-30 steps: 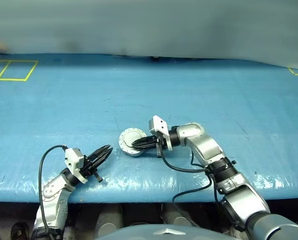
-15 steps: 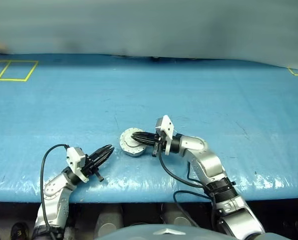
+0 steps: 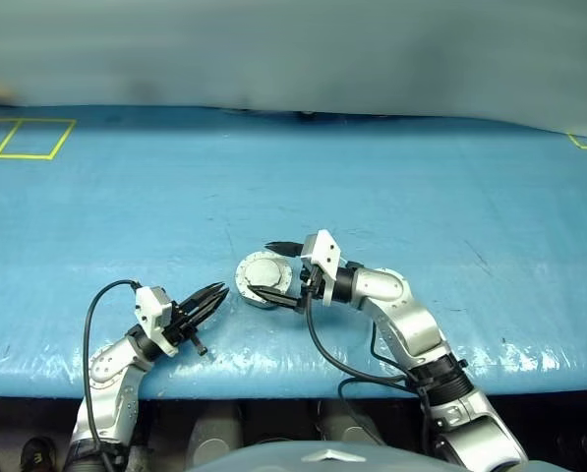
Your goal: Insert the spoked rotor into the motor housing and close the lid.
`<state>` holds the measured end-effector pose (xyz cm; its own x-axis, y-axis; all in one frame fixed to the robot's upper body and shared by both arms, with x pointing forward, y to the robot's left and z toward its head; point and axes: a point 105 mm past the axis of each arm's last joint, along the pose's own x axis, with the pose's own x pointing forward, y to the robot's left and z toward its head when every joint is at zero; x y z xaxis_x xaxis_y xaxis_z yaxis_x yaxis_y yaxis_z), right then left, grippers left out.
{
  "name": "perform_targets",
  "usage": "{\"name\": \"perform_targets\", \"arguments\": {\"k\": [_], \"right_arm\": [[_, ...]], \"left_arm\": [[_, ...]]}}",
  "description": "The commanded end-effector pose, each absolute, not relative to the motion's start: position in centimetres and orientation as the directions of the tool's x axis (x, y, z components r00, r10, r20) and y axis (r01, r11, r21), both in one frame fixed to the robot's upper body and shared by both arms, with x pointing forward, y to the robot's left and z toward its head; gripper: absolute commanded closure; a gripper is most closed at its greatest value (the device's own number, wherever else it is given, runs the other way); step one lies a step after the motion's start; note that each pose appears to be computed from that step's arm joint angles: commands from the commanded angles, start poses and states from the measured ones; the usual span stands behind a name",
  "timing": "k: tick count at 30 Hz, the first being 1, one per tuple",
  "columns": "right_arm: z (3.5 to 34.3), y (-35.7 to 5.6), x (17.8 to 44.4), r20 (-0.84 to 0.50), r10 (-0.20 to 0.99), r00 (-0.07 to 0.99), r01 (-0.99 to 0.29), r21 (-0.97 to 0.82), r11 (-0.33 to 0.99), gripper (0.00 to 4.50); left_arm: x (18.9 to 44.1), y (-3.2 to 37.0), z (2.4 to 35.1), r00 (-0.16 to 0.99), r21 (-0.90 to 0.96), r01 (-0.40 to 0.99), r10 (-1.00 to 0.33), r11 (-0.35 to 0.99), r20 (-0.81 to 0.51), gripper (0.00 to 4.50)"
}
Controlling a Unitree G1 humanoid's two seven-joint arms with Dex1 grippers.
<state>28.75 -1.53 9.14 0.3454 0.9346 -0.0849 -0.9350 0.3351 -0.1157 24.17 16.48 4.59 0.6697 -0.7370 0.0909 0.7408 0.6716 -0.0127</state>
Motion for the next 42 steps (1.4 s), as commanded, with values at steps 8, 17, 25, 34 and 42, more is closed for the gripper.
{"name": "perform_targets", "arguments": {"k": [8, 17, 25, 34, 42], "right_arm": [[7.8, -1.1, 29.6, -0.14, 0.919, 0.368, -0.924, -0.161, 0.345, 0.01], [7.2, -1.4, 29.8, -0.166, 0.908, 0.384, -0.918, -0.171, 0.358, 0.6], [7.2, -1.3, 29.6, -0.169, 0.916, 0.365, -0.927, -0.158, 0.34, 1.52], [8.7, -1.1, 29.4, -0.136, 0.931, 0.34, -0.933, -0.177, 0.315, 1.52], [8.1, -1.1, 29.6, -0.172, 0.923, 0.345, -0.93, -0.195, 0.311, 1.52]], "left_arm": [[23.9, 16.8, 5.2, 0.678, 0.008, 0.73, -0.727, 0.683, 0.107, 3.96], [23.9, 16.9, 5.0, 0.687, 0.008, 0.722, -0.719, 0.691, 0.104, 3.96], [23.9, 16.9, 4.9, 0.692, 0.002, 0.718, -0.714, 0.696, 0.104, 3.96], [23.8, 16.9, 4.7, 0.696, -0.007, 0.715, -0.71, 0.699, 0.103, 3.96], [23.7, 16.8, 4.7, 0.701, -0.012, 0.71, -0.705, 0.704, 0.106, 3.96]]}}
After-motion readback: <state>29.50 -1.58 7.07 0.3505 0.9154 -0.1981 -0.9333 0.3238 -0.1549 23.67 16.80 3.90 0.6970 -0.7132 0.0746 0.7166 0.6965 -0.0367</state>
